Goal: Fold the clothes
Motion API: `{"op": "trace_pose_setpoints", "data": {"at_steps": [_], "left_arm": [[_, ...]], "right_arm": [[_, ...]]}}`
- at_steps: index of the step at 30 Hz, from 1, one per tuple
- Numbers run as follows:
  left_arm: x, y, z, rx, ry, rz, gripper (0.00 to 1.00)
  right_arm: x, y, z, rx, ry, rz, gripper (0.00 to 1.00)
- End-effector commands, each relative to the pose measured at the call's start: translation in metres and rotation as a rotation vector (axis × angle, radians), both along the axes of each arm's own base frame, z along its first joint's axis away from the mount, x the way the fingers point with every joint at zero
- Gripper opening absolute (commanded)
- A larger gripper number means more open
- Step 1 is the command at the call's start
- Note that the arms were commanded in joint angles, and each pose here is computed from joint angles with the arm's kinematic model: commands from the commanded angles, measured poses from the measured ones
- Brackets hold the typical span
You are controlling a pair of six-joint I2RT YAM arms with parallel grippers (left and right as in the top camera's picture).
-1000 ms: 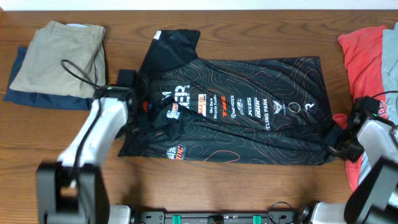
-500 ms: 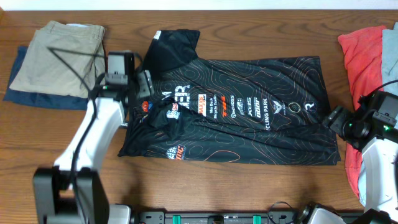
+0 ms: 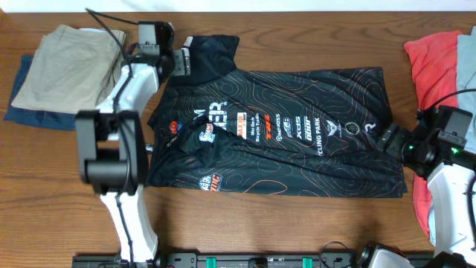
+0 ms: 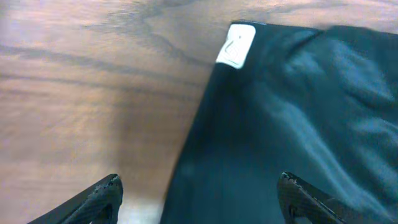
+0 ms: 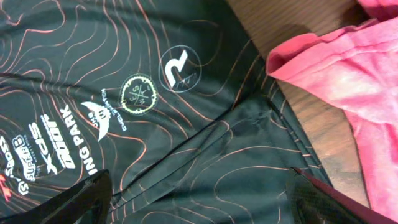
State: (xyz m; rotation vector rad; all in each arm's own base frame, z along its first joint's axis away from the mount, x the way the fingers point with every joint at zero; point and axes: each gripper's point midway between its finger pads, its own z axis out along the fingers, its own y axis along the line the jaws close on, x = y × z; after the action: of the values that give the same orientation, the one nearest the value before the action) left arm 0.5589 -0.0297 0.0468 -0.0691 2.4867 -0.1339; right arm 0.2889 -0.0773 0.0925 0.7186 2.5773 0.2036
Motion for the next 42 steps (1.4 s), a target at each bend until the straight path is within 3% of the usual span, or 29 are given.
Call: {"op": "trace_pose_setpoints", "data": {"at_steps": [1,13,27,29,37,42], "left_arm": [[0.014,0.0,-0.017,0.001,-0.004,-0.024,0.81],[-0.004,-0.047,-0.056,-0.114,0.102,-0.144,0.79],[-0.015,-0.056,-0.065,-0.08,0.139,-0.15,0.23],[-0.014,-0.056,-0.065,-0.08,0.136,-0.15,0.08],[-0.008,-0.055,-0.054,-0.085,0.105,-0.144,0.06],[-0.006,-0.054,-0.024,-0.116,0.075,-0.114,0.06]], "right_arm": [[0.005,0.002,0.008,-0.014,-0.027,0.028,0.88],[0.009,0.001,0.01,-0.02,-0.045,0.027,0.88],[0.013,0.0,0.012,-0.026,-0.059,0.031,0.84],[0.014,0.001,0.013,-0.028,-0.065,0.036,0.81],[0.03,0.014,0.01,-0.06,-0.093,0.132,0.66],[0.05,0.023,-0.001,-0.091,-0.111,0.195,0.7]]}}
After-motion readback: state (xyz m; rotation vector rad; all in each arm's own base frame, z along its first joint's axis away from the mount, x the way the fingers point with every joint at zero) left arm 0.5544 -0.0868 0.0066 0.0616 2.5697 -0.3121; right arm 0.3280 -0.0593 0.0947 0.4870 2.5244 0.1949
